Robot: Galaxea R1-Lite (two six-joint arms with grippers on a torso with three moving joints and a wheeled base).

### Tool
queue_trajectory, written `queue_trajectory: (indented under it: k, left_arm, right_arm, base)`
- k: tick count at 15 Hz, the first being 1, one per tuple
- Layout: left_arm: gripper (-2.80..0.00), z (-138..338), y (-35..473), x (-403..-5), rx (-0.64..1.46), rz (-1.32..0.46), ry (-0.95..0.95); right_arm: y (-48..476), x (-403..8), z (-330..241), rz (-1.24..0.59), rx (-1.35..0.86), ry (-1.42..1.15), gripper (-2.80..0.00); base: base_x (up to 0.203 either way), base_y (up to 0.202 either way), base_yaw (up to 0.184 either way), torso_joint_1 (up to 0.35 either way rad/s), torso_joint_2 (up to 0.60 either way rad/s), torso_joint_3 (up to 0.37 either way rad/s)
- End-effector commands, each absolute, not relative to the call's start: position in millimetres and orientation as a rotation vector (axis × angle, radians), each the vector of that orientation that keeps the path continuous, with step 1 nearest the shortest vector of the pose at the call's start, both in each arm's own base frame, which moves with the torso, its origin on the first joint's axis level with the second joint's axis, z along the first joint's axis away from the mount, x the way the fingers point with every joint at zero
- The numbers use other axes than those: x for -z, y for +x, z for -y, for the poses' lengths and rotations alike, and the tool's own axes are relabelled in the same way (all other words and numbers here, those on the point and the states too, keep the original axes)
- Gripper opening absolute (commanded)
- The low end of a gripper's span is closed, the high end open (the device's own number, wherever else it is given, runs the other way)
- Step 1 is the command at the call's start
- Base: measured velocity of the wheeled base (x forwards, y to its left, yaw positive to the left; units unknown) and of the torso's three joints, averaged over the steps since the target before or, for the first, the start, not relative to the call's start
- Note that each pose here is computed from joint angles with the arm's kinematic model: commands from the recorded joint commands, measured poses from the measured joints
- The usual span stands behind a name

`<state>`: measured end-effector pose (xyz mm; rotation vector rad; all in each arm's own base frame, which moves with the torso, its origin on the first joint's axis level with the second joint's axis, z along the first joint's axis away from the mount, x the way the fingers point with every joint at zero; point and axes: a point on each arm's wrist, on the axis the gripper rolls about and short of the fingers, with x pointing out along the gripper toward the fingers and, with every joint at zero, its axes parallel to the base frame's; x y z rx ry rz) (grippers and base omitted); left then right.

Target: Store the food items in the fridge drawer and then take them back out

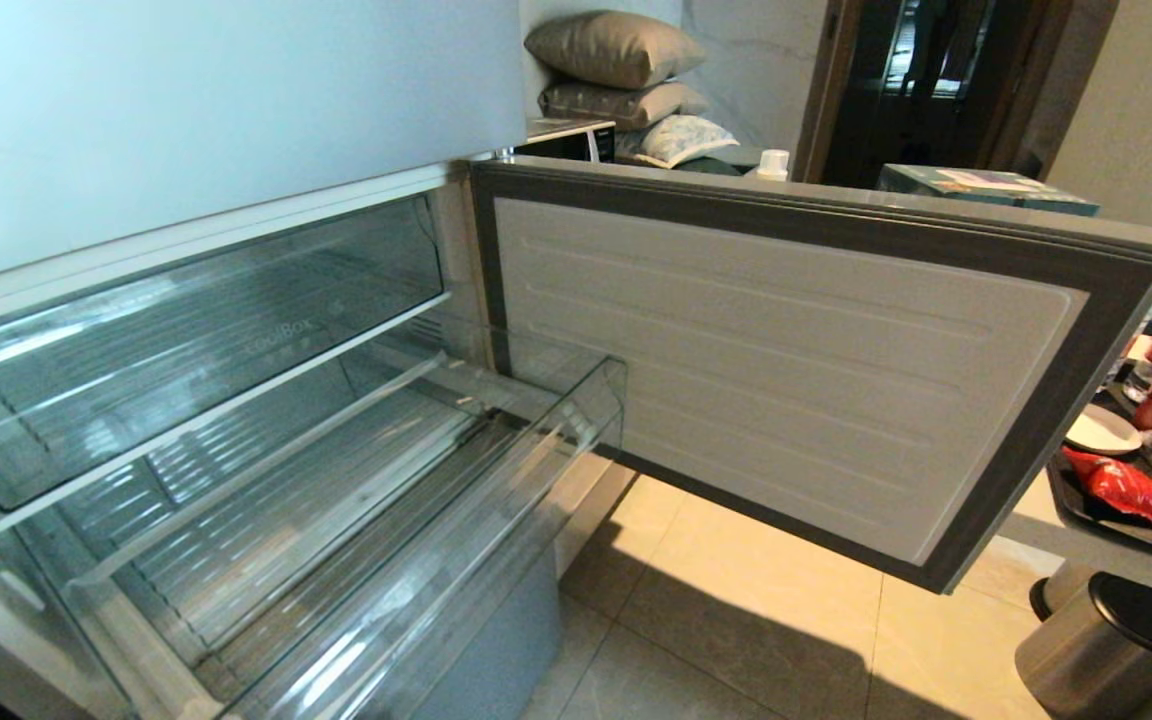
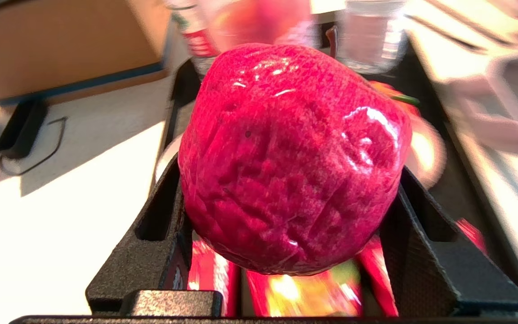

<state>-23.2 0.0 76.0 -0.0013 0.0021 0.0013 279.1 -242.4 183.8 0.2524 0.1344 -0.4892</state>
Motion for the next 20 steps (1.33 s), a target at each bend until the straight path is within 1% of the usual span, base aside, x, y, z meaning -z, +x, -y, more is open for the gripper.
queue_trajectory:
  k: [1,4,10,13,20]
  left_arm:
    - [-2.80,0,-23,-76,-0.002,-0.002,-0.002]
    - [-2.80,0,-23,-76,-0.002,-0.002,-0.002]
    - [-2.80,0,-23,-76,-0.002,-0.002,-0.002]
    - [-2.80,0,-23,-76,-0.002,-0.002,-0.002]
    - [-2.80,0,-23,-76,-0.002,-0.002,-0.002]
  right_arm:
    - [310,-158,247,-0.188,0.428,0.238,-2.80]
    - [340,-142,245,-0.215,0.375,0.184,-2.80]
    - [388,-121,260,-0.187,0.354,0.153,-2.80]
    - [403,-112,261,-0.184,0.335,0.146,-2.80]
    - [426,-109,231,-0.185,0.264,0.137,-2.80]
  base:
    - [0.000,0.000,0.000,0.000,0.00,0.000]
    - [0.000,0.000,0.000,0.000,0.00,0.000]
    - [0.000,0.000,0.000,0.000,0.00,0.000]
    - [0.000,0.000,0.000,0.000,0.00,0.000]
    - [0.000,0.000,0.000,0.000,0.00,0.000]
